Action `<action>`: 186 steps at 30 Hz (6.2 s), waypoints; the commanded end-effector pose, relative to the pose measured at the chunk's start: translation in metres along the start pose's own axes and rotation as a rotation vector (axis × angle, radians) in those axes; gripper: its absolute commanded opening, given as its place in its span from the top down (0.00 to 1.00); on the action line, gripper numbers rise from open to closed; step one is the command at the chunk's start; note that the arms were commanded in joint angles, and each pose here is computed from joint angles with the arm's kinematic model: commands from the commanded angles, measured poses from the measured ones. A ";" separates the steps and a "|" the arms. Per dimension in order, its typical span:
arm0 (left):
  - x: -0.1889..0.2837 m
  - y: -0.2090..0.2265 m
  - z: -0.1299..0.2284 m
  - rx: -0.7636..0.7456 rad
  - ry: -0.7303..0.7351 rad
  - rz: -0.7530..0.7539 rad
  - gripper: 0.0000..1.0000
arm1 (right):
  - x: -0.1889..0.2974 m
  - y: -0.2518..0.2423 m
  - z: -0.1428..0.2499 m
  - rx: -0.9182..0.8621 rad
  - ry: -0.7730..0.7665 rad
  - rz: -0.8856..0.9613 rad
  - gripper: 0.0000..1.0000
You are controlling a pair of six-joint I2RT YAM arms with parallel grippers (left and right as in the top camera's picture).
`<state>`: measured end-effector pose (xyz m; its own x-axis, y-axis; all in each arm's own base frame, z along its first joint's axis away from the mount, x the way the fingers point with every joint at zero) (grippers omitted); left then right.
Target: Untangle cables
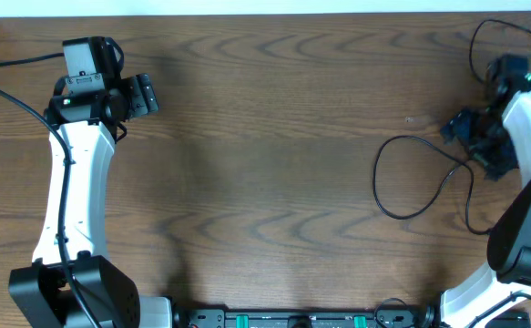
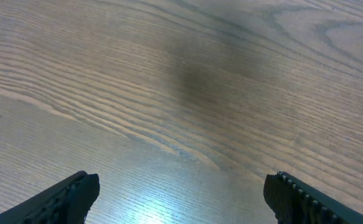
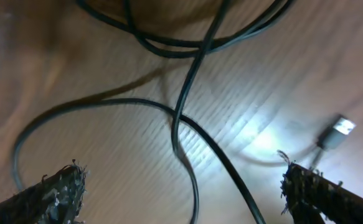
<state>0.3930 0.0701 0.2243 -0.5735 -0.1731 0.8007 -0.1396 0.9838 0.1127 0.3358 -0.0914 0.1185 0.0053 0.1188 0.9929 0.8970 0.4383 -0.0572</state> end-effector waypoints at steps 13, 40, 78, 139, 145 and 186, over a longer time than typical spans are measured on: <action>0.003 0.002 0.003 0.007 0.001 -0.007 0.10 | -0.072 -0.005 -0.005 -0.097 -0.121 -0.062 0.12; 0.003 0.002 0.003 0.007 0.001 -0.007 0.10 | -0.028 0.158 0.120 0.342 -0.191 -0.648 0.99; 0.003 0.002 0.003 0.007 0.001 -0.007 0.10 | 0.002 0.063 -0.114 0.450 -0.805 -0.452 0.01; 0.003 0.002 0.003 0.007 0.001 -0.007 0.10 | -0.117 0.052 -0.116 0.485 -0.315 -0.374 0.21; 0.003 0.002 0.003 0.007 0.001 -0.007 0.10 | -0.076 0.000 -0.108 0.452 -0.283 -0.126 0.33; 0.003 0.002 0.003 0.007 0.001 -0.007 0.10 | -0.096 0.108 -0.078 0.655 -0.387 -0.426 0.73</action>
<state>0.3922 0.0700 0.2222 -0.5692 -0.1728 0.8039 -0.1396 0.9838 0.1127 0.4708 -0.1245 0.0372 -0.5574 0.0682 0.8274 0.3521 0.9220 0.1612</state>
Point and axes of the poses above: each gripper's point midway between its finger pads, its own x axis back along the fingers, its own y axis along the line the jaws close on, z = x × y, the point moved 4 cm from there along x, back along the fingers, and after that the axes turned 11 degrees about -x, right-handed, at the moved point
